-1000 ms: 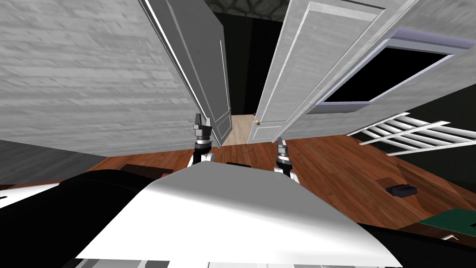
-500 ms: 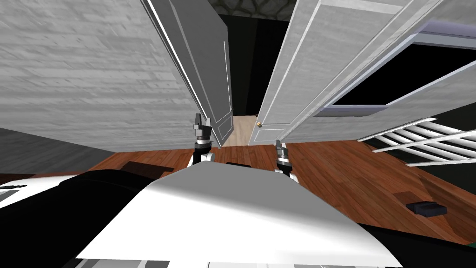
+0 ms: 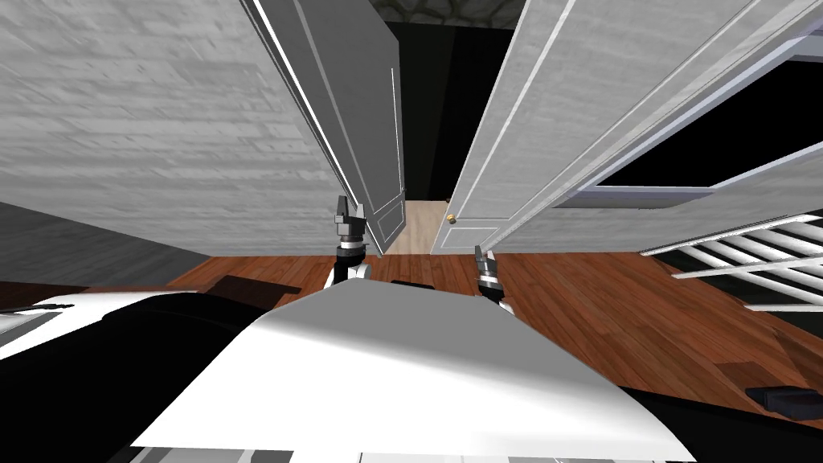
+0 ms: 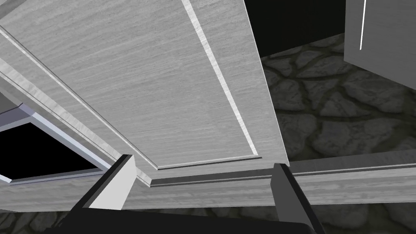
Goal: Push the door open
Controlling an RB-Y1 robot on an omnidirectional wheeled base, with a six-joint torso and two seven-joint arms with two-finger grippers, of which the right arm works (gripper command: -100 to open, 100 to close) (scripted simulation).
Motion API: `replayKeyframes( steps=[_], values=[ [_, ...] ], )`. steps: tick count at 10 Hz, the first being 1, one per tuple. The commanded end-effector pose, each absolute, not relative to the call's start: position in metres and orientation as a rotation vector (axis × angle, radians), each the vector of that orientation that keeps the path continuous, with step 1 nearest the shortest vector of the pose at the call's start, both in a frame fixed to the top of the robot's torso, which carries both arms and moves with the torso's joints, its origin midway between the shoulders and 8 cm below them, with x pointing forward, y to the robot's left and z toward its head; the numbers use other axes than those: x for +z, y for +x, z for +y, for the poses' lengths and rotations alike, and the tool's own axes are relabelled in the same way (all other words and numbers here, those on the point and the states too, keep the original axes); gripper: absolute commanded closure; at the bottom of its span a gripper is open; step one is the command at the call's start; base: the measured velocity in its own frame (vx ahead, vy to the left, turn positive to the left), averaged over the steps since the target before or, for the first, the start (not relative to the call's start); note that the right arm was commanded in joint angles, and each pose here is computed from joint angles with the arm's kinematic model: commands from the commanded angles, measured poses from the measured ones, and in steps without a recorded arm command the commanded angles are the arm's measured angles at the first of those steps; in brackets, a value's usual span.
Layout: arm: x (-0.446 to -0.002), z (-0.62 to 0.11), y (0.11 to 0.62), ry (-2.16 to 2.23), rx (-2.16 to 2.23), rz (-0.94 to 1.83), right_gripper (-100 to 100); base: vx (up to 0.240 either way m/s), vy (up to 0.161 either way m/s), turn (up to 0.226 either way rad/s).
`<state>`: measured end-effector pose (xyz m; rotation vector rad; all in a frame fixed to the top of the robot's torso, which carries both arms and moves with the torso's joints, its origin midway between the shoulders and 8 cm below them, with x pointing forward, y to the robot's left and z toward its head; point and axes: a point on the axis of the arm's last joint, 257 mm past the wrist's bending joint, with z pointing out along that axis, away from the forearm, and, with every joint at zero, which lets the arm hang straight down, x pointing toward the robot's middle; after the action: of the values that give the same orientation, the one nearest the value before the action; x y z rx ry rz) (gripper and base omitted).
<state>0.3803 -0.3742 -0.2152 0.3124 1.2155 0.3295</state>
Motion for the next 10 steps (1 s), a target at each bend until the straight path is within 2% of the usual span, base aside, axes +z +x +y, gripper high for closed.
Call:
replayKeyframes(
  steps=[1,10],
  values=[
    [-0.225,-0.376,0.377,0.293,0.292,1.238,-100,0.087,-0.023,0.097],
    [-0.286,-0.386,0.361,0.196,0.109,1.366,-100,0.098,-0.047,0.099]
  ],
)
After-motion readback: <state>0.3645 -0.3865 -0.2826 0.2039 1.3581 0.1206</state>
